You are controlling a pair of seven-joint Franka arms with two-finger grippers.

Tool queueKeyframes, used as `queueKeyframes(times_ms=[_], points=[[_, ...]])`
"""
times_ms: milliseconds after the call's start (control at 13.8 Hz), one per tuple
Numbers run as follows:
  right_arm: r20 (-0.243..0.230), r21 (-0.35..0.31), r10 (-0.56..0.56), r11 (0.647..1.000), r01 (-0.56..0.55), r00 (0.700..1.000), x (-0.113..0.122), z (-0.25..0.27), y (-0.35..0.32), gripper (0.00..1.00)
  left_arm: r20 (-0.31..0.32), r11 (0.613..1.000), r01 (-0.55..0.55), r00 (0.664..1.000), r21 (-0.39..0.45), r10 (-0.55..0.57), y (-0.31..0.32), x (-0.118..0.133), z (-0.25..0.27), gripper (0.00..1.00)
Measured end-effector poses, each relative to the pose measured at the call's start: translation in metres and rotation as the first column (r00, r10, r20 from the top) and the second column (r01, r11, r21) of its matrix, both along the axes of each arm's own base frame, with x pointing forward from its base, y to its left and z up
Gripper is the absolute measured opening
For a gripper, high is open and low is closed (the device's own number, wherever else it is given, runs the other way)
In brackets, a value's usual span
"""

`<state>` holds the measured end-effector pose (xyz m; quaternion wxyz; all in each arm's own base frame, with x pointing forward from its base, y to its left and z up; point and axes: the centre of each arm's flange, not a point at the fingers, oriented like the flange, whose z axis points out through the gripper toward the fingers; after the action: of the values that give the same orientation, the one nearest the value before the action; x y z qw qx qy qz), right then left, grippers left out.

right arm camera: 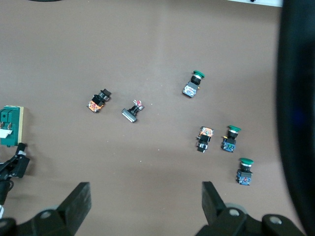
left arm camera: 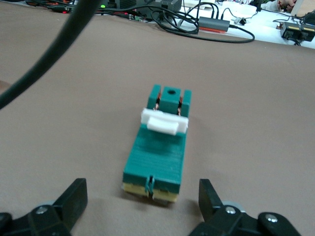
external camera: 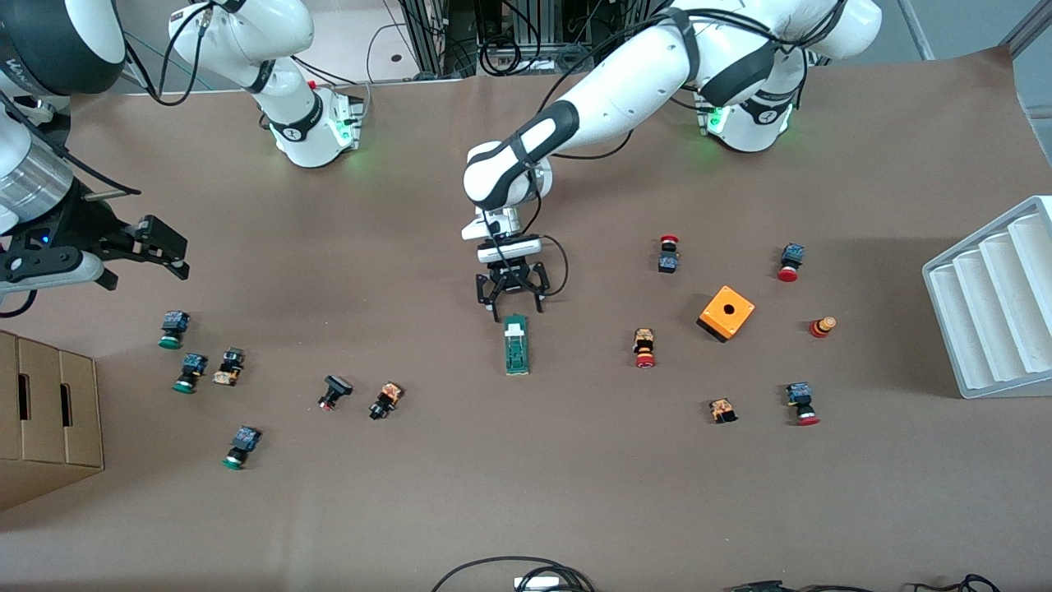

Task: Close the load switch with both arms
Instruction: 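Reach the right gripper toward the white switch handle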

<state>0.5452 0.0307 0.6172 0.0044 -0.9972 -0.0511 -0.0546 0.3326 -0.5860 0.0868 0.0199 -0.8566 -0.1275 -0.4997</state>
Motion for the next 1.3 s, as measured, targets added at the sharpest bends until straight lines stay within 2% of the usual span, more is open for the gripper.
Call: queueKeyframes(times_ms=[361,578,939,1300], points=[[-0.012,-0.001,-0.034,0.999,0.034,0.999,0.003,-0.005,-0.019,1.0,0.056,1.0,0.001,0.998,0.023,-0.002,-0.009,-0.002,-0.009,1.0],[-0.02,-0.002,-0.032,0.999,0.032,0.999,0.004,-0.008,-0.017,1.0,0.128,0.999,-0.009,0.992,0.034,0.004,-0.01,-0.01,-0.02,1.0],[-0.124,-0.01,-0.022,1.0,0.021,0.992,0.002,-0.029,-0.011,1.0,0.144,0.999,-0.014,0.99,0.032,0.009,-0.01,-0.01,-0.022,1.0],[-0.182,-0.018,-0.005,1.0,0.002,0.983,0.013,-0.059,0.001,1.0,0.146,0.999,-0.016,0.989,0.028,0.012,-0.01,-0.01,-0.022,1.0]])
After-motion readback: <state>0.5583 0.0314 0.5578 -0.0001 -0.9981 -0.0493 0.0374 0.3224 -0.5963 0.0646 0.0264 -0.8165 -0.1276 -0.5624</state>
